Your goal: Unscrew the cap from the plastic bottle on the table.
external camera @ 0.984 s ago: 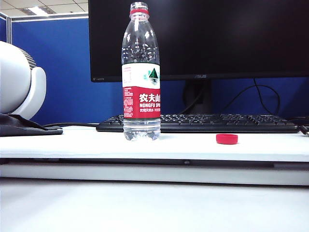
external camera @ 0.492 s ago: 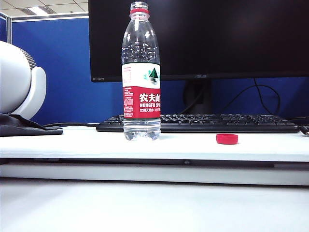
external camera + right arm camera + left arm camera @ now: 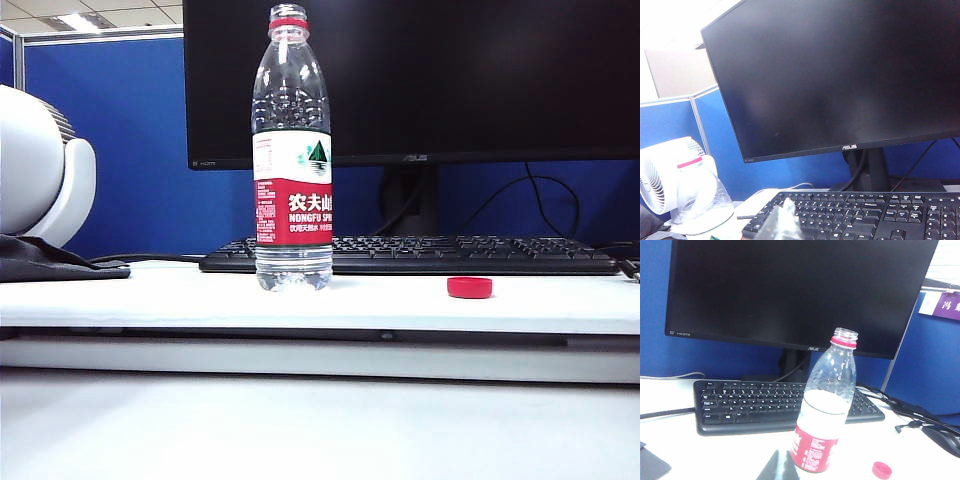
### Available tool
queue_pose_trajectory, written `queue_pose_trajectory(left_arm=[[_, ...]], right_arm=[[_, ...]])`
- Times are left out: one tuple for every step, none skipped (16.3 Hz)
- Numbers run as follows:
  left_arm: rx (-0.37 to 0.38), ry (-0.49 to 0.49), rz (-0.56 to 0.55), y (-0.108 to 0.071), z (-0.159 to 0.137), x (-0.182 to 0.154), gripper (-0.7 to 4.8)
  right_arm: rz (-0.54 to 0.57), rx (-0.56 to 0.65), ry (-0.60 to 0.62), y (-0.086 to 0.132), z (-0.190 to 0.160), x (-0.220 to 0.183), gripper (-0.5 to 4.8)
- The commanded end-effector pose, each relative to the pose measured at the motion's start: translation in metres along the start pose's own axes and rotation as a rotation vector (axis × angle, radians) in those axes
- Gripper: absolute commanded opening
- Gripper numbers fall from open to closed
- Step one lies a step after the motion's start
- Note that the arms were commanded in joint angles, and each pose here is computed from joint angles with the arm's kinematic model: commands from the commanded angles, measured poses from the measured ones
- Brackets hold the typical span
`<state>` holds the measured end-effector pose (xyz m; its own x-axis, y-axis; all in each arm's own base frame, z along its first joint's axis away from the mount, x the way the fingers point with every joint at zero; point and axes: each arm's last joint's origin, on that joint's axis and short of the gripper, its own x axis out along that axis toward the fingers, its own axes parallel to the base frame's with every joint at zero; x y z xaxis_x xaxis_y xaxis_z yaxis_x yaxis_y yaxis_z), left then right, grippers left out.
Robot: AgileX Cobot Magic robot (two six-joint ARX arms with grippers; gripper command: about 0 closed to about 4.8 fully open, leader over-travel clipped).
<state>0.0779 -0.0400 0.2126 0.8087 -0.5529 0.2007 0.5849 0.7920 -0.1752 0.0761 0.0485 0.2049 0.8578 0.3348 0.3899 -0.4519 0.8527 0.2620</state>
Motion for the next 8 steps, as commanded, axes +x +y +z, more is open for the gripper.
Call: queue_pose_trajectory(left_arm=[[0.005,-0.001,0.020,0.002,0.000,-0.001,-0.05],[0.021,-0.012,0.089,0.008,0.001,-0.002,-0.05],[0.038,-0.014,0.156,0.013,0.002,-0.004,-0.05],[0.067,-0.024,0.232,0.019,0.003,-0.006,-0.05],[0.095,-0.032,0.320,0.026,0.004,-0.008,-0.05],[0.108,-0.034,0.388,0.030,0.004,-0.011,-0.05],[0.119,-0.035,0.488,0.037,0.003,-0.014,-0.05],[0.120,-0.024,0.542,0.041,0.000,-0.016,-0.05]], right_arm=[[0.004,0.002,-0.008,0.000,0.001,0.000,-0.01],[0.003,0.002,-0.006,0.000,0.001,0.000,-0.01],[0.005,0.001,-0.004,0.000,0.001,0.000,-0.01],[0.005,0.001,-0.002,0.000,0.000,0.000,-0.01],[0.005,0.001,-0.001,0.000,0.000,0.000,-0.01],[0.005,0.000,0.002,0.000,0.000,0.000,-0.01],[0.003,-0.003,0.012,0.000,-0.001,0.000,-0.01],[0.001,-0.006,0.024,0.000,-0.002,0.000,-0.01]])
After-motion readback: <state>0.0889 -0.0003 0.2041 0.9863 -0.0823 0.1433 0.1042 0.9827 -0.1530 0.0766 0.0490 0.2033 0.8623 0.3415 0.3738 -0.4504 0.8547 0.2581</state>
